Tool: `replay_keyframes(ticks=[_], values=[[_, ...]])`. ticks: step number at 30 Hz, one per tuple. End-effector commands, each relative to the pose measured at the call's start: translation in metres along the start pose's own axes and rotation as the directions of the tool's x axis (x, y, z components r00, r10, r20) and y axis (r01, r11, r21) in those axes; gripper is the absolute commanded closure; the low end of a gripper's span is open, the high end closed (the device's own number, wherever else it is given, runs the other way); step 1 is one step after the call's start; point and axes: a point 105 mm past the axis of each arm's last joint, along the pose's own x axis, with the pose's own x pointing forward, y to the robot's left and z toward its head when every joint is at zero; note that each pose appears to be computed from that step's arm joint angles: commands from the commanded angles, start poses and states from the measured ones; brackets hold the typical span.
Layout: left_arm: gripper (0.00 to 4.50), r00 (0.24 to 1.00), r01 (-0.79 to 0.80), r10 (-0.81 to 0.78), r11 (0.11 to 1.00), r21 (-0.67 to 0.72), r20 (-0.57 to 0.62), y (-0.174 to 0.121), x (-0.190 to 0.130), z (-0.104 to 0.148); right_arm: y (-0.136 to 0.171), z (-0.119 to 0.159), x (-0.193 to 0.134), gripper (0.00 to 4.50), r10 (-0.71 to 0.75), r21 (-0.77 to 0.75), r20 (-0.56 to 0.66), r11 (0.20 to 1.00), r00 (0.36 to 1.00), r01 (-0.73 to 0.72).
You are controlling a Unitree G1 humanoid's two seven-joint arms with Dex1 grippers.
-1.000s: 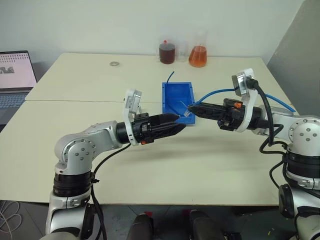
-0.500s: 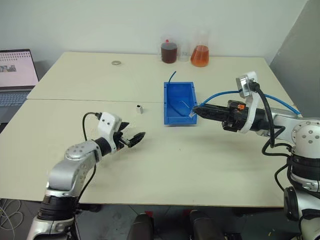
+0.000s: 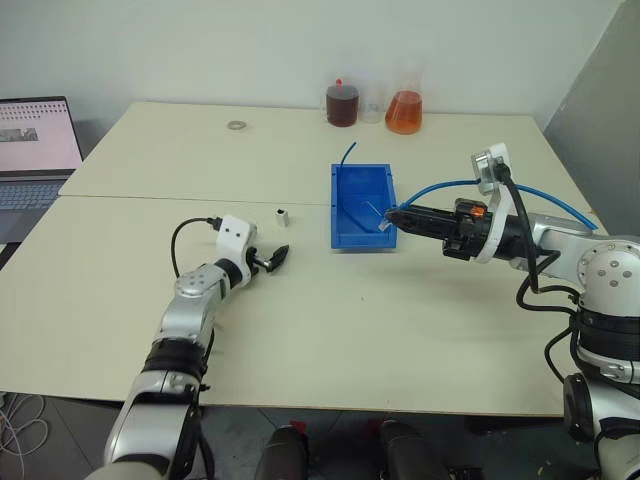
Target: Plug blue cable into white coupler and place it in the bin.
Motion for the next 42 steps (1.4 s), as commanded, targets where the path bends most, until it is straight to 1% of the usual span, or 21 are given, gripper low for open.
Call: replay_keyframes(ticks=[1,6,11,14,18,21,25,26,27,28,32,36,42], values=[[0.04,0.999,-0.038,0.038,0.999,-0.005,-0.020,0.006,0.008,-0.008,0.005,0.015,-0.003,4.27,-0.002,-0.055,0.037,0.998,0.999,0.004],[0.04,1.000,-0.019,0.019,1.000,-0.017,-0.017,0.000,0.019,-0.006,0.003,0.014,-0.005,4.27,-0.027,-0.068,0.029,0.997,0.999,0.029],[0.04,1.000,-0.011,0.011,1.000,-0.013,-0.011,0.000,0.024,-0.002,0.004,0.015,-0.005,4.27,-0.030,-0.069,0.032,0.997,0.999,0.032],[0.04,1.000,-0.002,0.002,1.000,-0.013,0.006,0.000,0.026,0.005,0.004,0.015,-0.005,4.27,-0.032,-0.068,0.033,0.997,0.999,0.034],[0.04,0.999,0.036,-0.036,0.999,0.020,0.000,-0.006,0.031,0.009,0.004,0.014,-0.005,4.27,-0.037,-0.065,0.036,0.997,0.999,0.039],[0.53,0.999,0.053,-0.053,0.998,0.037,-0.006,-0.008,0.032,0.010,0.003,0.014,-0.005,4.27,-0.039,-0.061,0.036,0.997,0.999,0.041],[1.44,0.999,0.042,-0.042,0.998,0.047,-0.004,-0.004,0.032,0.012,0.003,0.014,-0.004,4.27,-0.040,-0.056,0.040,0.998,0.998,0.042],[1.56,0.999,0.039,-0.039,0.998,0.047,-0.005,-0.004,0.032,0.013,0.003,0.014,-0.004,4.27,-0.040,-0.055,0.041,0.998,0.998,0.042],[1.81,0.999,0.035,-0.034,0.998,0.047,-0.006,-0.003,0.032,0.013,0.003,0.014,-0.004,4.27,-0.040,-0.054,0.043,0.998,0.998,0.042],[1.96,0.999,0.033,-0.033,0.998,0.046,-0.007,-0.002,0.032,0.013,0.003,0.014,-0.004,4.27,-0.041,-0.054,0.044,0.998,0.998,0.043],[2.89,1.000,0.025,-0.024,0.999,0.042,-0.009,-0.001,0.031,0.012,0.002,0.014,-0.003,4.27,-0.045,-0.052,0.047,0.998,0.998,0.048],[3.71,1.000,0.008,-0.008,0.999,0.031,-0.002,0.001,0.031,0.013,0.000,0.014,-0.004,4.27,-0.053,-0.053,0.050,0.997,0.997,0.055],[3.72,1.000,-0.004,0.004,0.999,0.035,0.006,0.006,0.029,0.015,-0.001,0.014,-0.004,4.27,-0.056,-0.058,0.053,0.997,0.997,0.059]])
